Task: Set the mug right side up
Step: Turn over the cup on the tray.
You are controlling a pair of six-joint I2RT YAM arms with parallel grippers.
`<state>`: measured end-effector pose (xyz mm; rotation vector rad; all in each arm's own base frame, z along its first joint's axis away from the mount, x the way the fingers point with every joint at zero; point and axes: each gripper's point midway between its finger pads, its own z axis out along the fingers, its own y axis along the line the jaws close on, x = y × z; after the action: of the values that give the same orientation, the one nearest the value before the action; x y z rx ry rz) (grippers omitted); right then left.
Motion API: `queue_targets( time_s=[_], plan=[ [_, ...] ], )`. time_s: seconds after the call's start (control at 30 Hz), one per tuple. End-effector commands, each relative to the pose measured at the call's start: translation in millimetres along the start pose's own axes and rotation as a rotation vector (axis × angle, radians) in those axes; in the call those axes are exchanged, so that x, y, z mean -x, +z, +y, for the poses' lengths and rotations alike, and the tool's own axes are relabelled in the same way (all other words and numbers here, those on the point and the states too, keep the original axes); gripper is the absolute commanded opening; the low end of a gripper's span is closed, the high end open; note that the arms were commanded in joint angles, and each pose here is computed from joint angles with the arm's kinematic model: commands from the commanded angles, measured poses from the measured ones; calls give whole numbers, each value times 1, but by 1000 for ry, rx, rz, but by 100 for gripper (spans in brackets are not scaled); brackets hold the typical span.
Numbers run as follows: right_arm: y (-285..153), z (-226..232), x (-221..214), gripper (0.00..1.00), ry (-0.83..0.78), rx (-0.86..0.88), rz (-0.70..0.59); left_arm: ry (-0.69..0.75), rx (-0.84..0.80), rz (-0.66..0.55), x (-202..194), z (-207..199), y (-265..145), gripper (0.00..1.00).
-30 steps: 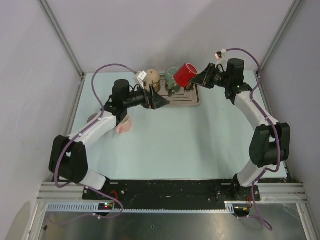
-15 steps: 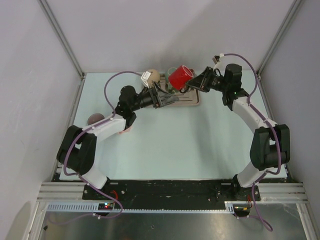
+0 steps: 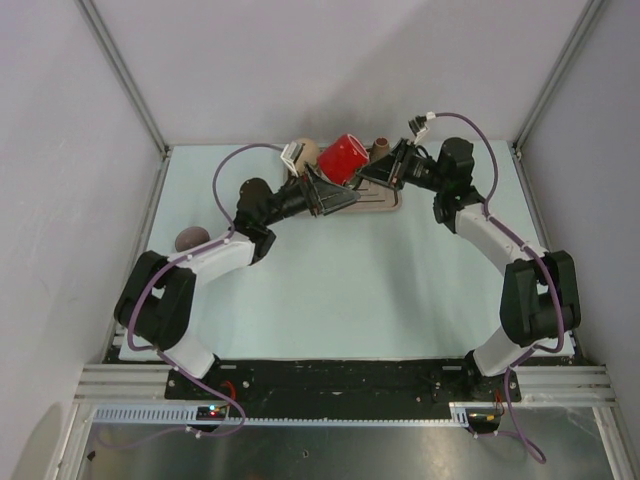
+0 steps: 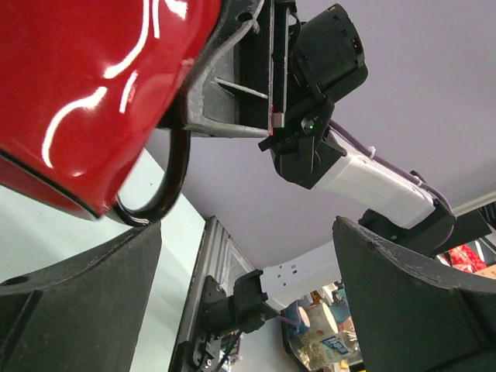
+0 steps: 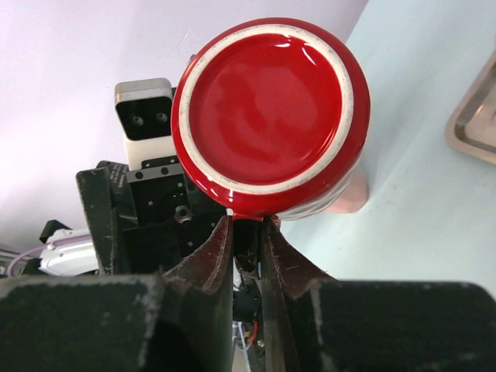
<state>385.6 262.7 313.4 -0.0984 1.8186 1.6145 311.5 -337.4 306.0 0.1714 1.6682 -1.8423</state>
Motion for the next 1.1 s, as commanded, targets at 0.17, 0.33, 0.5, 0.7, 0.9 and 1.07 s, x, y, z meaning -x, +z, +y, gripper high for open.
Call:
queue_targets(
  time_s=[0.17, 0.33, 0.5, 0.7, 0.9, 1.07],
  plan=[
    [-16, 76, 13, 0, -104, 214, -74, 14, -21, -26, 0, -3, 0, 93],
    [-19, 84, 9, 0, -103, 259, -78, 18, -27, -31, 1, -5, 0, 92],
    [-18, 86, -3, 0, -98, 296, -63, 20, -38, -40, 5, -8, -1, 91],
    [-15, 85, -13, 0, -101, 313, -44, 29, -51, -66, 14, -14, -6, 84],
    [-11, 74, -16, 0, -110, 303, -39, 43, -63, -94, 22, -22, -13, 78],
    [-5, 62, -27, 0, -100, 295, -14, 53, -79, -113, 28, -27, -16, 73]
  ],
)
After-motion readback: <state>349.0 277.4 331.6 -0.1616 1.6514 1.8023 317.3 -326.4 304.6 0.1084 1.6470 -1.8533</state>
